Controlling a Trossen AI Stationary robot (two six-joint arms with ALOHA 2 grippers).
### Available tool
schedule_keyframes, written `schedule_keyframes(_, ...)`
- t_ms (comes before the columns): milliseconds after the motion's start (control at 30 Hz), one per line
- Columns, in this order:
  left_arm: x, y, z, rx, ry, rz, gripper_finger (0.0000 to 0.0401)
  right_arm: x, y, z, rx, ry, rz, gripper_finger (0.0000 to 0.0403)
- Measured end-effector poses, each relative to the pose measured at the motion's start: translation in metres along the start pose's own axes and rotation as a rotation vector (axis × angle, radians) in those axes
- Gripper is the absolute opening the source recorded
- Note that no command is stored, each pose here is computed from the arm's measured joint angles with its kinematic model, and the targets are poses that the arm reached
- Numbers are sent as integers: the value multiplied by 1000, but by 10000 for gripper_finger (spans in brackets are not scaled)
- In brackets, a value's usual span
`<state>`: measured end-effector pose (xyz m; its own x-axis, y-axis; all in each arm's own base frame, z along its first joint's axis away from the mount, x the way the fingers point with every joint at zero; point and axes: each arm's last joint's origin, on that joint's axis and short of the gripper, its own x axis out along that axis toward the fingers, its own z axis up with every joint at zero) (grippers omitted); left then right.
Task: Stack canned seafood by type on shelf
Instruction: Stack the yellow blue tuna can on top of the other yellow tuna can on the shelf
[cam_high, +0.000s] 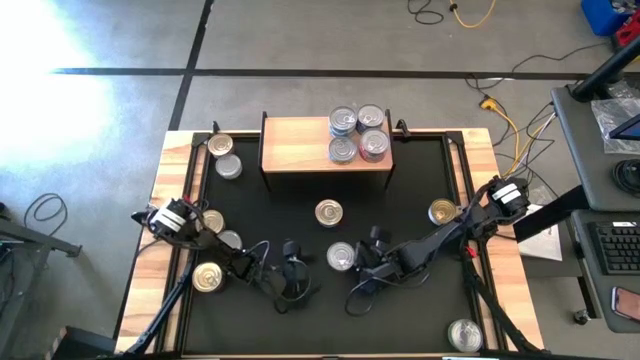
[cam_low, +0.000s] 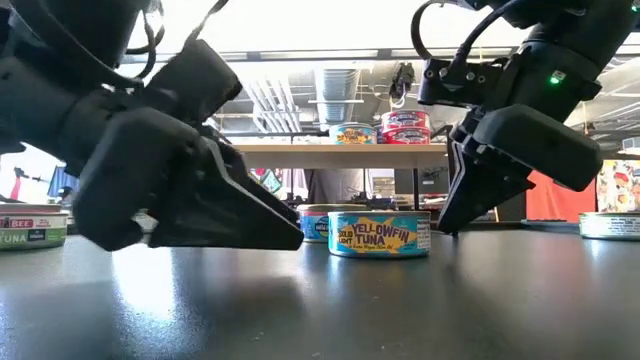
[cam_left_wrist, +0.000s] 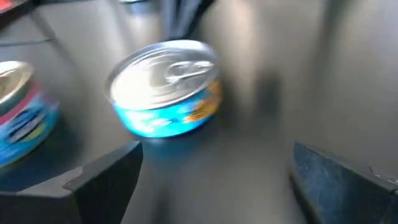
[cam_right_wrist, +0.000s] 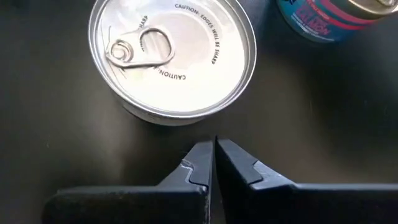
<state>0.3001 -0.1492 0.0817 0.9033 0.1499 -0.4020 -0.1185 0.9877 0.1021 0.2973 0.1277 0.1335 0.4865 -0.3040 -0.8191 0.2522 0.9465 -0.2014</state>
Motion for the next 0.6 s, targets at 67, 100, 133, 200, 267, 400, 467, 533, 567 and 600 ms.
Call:
schedule_keyframes(67, 4, 5, 2, 49, 19, -17, 398, 0, 0, 0, -25, 4, 7, 13)
schedule_keyframes(100, 7, 10, 4, 67, 38, -21, 398, 0, 0, 0, -32, 6, 11, 13)
schedule_keyframes(133, 9, 15, 5, 76, 62, -25, 398, 0, 0, 0, -34, 9, 11, 13)
schedule_keyframes(200, 14, 27, 8, 68, 105, -52, 398, 0, 0, 0, -38, 15, 21, 13)
schedule_keyframes(267, 20, 39, 10, 49, 126, -86, 398, 0, 0, 0, -39, 22, 31, 15)
schedule_keyframes(400, 31, 61, 13, 26, 138, -158, 398, 2, 1, 0, -33, 105, 173, 38)
schedule_keyframes(467, 36, 70, 15, 32, 124, -162, 398, 3, 0, 0, -15, 124, 200, 50)
schedule_keyframes(533, 40, 77, 19, 57, 110, -151, 398, 4, -3, 2, 10, 112, 169, 59)
schedule_keyframes(567, 42, 80, 22, 72, 101, -152, 398, 5, -4, 3, 18, 104, 147, 63)
schedule_keyframes(600, 44, 82, 23, 85, 96, -156, 398, 5, -5, 3, 21, 96, 130, 66)
